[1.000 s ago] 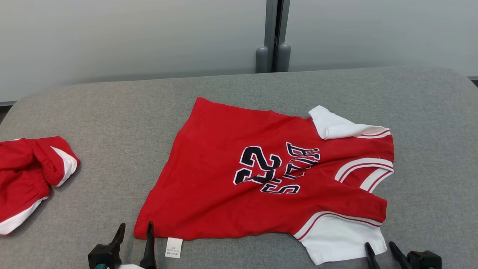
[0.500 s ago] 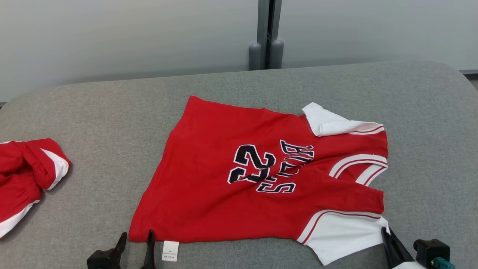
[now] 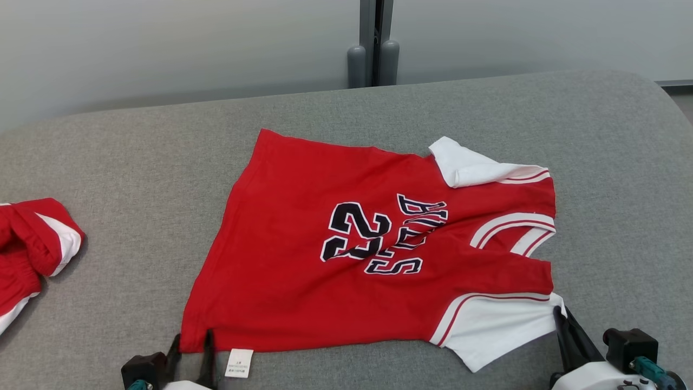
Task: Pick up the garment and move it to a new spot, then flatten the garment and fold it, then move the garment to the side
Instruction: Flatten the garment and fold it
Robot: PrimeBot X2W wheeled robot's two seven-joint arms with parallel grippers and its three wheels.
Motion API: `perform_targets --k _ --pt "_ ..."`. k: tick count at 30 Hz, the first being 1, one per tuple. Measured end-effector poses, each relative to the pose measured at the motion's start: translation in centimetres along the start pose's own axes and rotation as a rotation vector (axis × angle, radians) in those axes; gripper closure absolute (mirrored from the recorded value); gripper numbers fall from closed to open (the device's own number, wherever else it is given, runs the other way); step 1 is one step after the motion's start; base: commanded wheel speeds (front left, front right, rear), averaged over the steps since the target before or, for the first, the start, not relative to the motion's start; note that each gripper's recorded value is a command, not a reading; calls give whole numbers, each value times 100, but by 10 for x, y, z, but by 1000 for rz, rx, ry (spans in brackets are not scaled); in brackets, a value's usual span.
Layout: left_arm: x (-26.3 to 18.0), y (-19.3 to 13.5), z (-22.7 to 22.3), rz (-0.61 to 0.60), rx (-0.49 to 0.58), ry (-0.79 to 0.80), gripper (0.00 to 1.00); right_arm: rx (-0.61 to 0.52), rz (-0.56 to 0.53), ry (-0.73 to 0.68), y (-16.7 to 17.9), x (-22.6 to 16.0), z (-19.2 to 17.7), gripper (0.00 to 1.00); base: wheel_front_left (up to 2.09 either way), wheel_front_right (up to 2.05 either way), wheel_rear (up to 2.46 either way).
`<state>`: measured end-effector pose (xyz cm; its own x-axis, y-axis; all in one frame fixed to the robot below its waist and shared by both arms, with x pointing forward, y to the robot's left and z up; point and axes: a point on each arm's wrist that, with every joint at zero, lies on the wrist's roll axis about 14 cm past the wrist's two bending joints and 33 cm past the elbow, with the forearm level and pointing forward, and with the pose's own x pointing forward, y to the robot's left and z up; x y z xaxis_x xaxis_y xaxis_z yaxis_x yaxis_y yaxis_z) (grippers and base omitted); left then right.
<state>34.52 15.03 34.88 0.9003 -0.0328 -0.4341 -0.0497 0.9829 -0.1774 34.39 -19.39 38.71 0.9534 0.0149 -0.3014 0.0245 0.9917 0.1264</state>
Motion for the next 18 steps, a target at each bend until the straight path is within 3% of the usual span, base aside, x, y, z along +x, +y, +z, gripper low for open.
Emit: perform_targets --k 1,9,14,18 --pt "0 0 0 -2 1 0 100 3 0 -3 0 0 1 100 0 0 0" --pt "-2 -10 37 -47 -40 -120 100 47 27 -135 10 6 43 100 0 0 0" --pt "-10 -21 101 -105 -42 -318 100 125 69 -319 21 10 106 100 0 0 0" --pt "-16 -36 167 -164 -6 -506 100 175 117 -512 26 8 178 100 0 0 0"
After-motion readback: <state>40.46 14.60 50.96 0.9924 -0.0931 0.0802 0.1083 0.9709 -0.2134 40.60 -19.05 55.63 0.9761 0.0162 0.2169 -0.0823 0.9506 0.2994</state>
